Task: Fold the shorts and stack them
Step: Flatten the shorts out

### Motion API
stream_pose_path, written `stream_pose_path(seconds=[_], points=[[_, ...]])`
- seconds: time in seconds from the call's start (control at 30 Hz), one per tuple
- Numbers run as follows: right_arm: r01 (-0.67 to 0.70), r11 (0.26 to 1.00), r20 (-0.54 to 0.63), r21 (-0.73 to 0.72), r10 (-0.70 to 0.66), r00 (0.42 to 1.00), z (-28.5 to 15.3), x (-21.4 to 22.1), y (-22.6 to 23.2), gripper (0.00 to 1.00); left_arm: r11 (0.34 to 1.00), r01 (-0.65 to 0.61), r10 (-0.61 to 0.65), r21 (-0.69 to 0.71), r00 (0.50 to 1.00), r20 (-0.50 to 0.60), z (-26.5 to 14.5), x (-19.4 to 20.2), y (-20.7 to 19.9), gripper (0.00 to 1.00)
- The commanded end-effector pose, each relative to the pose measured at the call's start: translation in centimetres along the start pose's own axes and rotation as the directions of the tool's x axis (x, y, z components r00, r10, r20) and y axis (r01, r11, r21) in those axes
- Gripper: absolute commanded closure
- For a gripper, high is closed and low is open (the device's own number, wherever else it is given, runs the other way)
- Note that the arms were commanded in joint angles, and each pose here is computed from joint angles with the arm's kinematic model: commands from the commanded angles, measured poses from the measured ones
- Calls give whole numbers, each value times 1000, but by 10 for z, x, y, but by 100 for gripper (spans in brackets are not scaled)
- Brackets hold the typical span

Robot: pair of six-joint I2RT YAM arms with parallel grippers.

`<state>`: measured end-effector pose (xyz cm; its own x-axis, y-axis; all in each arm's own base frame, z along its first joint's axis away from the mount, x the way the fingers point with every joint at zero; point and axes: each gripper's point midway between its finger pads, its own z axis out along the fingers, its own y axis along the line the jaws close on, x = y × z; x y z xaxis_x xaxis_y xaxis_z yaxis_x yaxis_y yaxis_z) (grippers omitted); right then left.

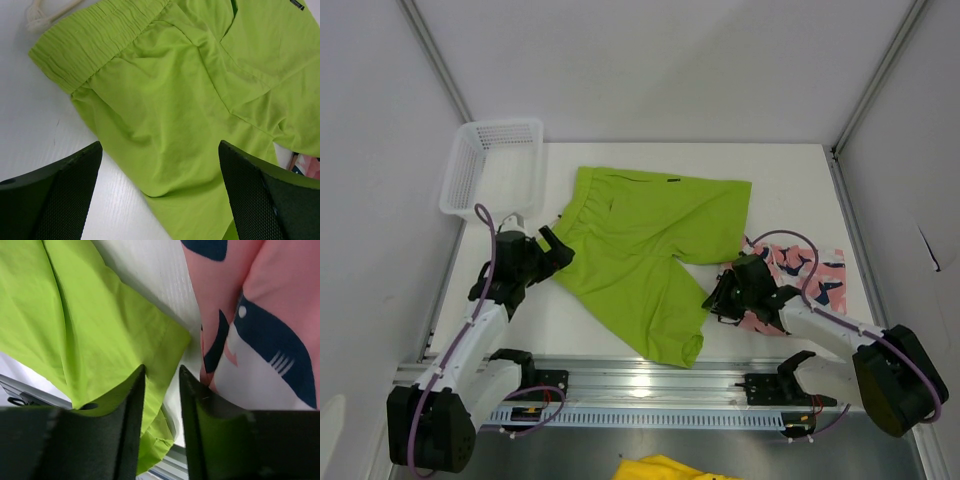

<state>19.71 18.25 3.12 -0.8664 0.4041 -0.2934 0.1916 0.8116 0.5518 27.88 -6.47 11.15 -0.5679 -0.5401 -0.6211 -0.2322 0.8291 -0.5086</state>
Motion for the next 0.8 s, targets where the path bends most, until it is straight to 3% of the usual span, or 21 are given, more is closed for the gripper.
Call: stream_pose_path(seconds=[0.0,0.27,0.77], points=[[-4,998,63,-67,8,998,4,-23,28,67,1000,16,-16,1,998,56,-2,-8,1,1],[-18,999,156,-37,23,988,-2,-43,26,99,1000,21,-20,-10,998,65,-4,-8,6,1],[-30,996,302,84,4,953,-21,-99,-2,100,992,110,-106,-55,992,63,10,-2,39,1]])
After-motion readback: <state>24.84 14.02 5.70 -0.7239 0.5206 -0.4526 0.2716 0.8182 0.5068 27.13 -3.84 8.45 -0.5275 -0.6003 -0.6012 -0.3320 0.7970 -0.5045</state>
